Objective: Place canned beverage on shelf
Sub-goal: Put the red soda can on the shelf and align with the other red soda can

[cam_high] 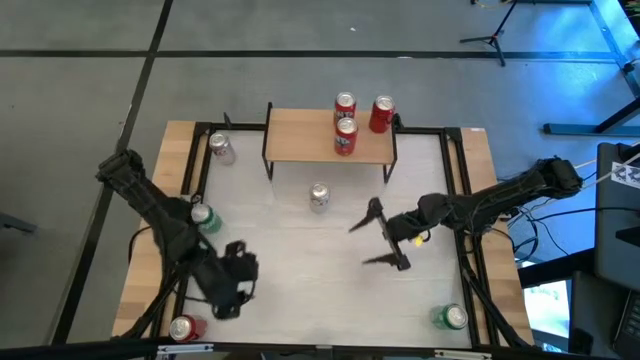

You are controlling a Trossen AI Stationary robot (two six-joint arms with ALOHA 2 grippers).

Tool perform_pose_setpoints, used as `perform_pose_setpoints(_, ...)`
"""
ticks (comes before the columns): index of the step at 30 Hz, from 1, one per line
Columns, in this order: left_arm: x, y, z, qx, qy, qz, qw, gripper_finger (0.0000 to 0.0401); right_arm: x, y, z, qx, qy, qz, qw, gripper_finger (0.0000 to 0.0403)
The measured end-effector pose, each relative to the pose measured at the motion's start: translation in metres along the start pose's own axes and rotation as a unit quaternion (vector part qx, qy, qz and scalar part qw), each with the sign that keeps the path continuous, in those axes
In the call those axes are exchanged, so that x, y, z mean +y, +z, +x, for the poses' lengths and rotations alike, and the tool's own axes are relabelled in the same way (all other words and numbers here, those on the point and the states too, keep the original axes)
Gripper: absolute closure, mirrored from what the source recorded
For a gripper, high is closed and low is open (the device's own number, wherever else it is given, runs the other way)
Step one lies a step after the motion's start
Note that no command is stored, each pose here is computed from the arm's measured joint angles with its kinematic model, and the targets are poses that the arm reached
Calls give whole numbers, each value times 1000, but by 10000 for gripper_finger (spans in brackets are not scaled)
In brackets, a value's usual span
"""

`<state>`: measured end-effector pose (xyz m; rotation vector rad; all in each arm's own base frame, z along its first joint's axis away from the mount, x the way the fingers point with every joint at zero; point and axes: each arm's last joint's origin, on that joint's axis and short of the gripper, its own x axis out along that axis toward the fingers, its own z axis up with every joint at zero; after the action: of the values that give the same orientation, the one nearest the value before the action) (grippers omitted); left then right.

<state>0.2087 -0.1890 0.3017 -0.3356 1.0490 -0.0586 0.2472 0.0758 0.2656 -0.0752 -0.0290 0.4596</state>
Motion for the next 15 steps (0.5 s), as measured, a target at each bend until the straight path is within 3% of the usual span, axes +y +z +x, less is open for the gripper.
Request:
perform_pose_setpoints(9,-30,-62,-7,104,10,-126,987,194,36,0,27,-34,45,-1,998,20)
perform_pose_setpoints(15,-34,-73,-11,80,17,-109,991,194,56,1,44,-28,35,-1,999,20)
